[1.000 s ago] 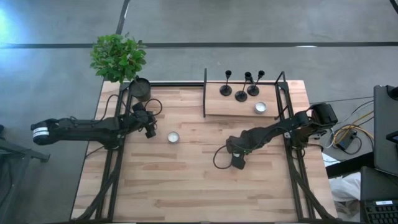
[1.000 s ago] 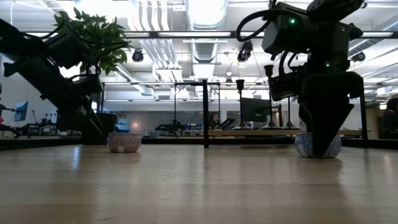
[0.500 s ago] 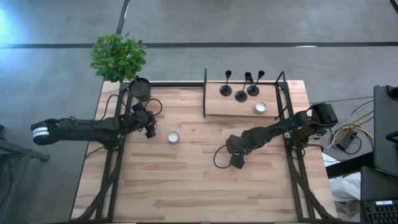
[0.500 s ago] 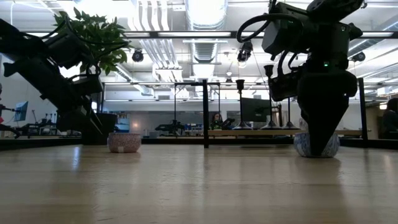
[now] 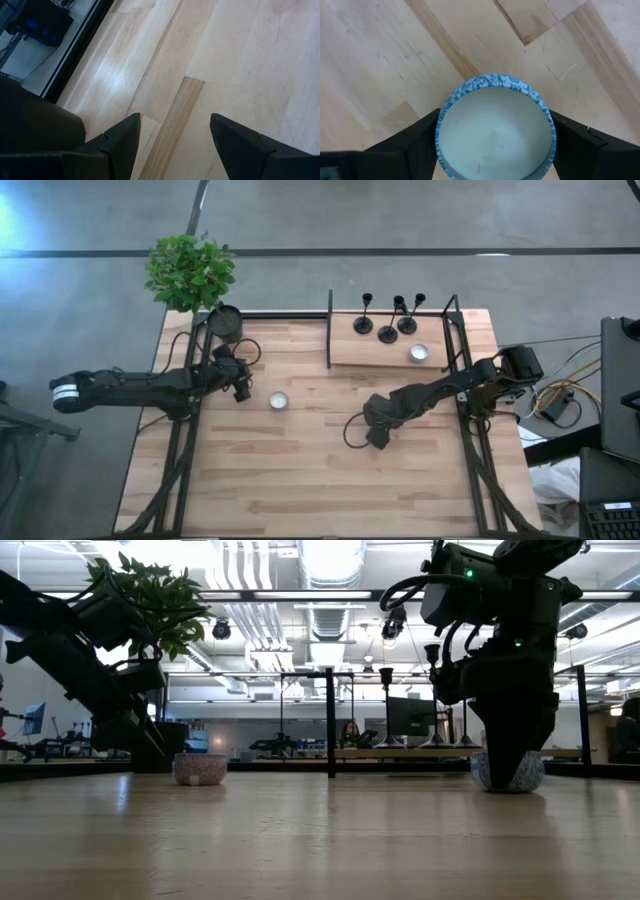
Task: Pick & Place candle stick holders
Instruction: Put the blue scented candle on the shelf
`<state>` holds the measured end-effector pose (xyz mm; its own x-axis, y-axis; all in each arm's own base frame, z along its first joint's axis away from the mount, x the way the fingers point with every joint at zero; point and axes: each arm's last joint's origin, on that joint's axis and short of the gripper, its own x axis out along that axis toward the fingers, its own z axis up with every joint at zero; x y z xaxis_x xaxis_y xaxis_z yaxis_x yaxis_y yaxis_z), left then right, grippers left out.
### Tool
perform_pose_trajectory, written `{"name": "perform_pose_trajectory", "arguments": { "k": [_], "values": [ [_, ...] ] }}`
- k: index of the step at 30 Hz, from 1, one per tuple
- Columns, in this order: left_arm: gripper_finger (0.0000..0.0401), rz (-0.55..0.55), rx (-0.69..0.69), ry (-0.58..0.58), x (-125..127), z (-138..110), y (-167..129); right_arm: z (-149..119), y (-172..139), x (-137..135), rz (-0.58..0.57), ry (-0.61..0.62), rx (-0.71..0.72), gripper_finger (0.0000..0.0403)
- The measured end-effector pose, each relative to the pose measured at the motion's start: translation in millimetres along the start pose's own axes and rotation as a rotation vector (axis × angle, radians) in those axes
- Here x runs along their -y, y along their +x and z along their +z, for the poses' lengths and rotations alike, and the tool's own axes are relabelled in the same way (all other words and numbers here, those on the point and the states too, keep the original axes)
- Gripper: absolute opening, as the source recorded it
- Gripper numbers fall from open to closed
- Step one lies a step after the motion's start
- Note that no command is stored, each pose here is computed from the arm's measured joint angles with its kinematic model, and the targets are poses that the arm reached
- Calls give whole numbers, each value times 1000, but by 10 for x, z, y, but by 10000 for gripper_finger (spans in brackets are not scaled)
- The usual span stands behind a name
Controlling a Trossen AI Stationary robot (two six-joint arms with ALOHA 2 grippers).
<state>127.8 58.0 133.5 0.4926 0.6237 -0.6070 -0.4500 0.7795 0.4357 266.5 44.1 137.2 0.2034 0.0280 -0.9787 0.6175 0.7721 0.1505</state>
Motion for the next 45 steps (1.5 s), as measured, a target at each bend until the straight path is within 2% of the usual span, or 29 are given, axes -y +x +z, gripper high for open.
{"name": "perform_pose_trajectory", "arguments": {
  "k": [11, 22, 30, 37, 45],
  "values": [
    [246, 0, 0, 0, 0, 0, 0, 20, -15, 12, -8, 71, 18, 295],
    [246, 0, 0, 0, 0, 0, -1, 223, -154, 86, 10, 137, 58, 294],
    [246, 0, 0, 0, 0, 0, 0, 371, -383, 348, -24, 241, 64, 295],
    [246, 0, 0, 0, 0, 0, -1, 519, -622, 620, 13, 354, 147, 295],
    [246, 0, 0, 0, 0, 0, 0, 659, -792, 960, 13, 414, 221, 294]
  ]
}}
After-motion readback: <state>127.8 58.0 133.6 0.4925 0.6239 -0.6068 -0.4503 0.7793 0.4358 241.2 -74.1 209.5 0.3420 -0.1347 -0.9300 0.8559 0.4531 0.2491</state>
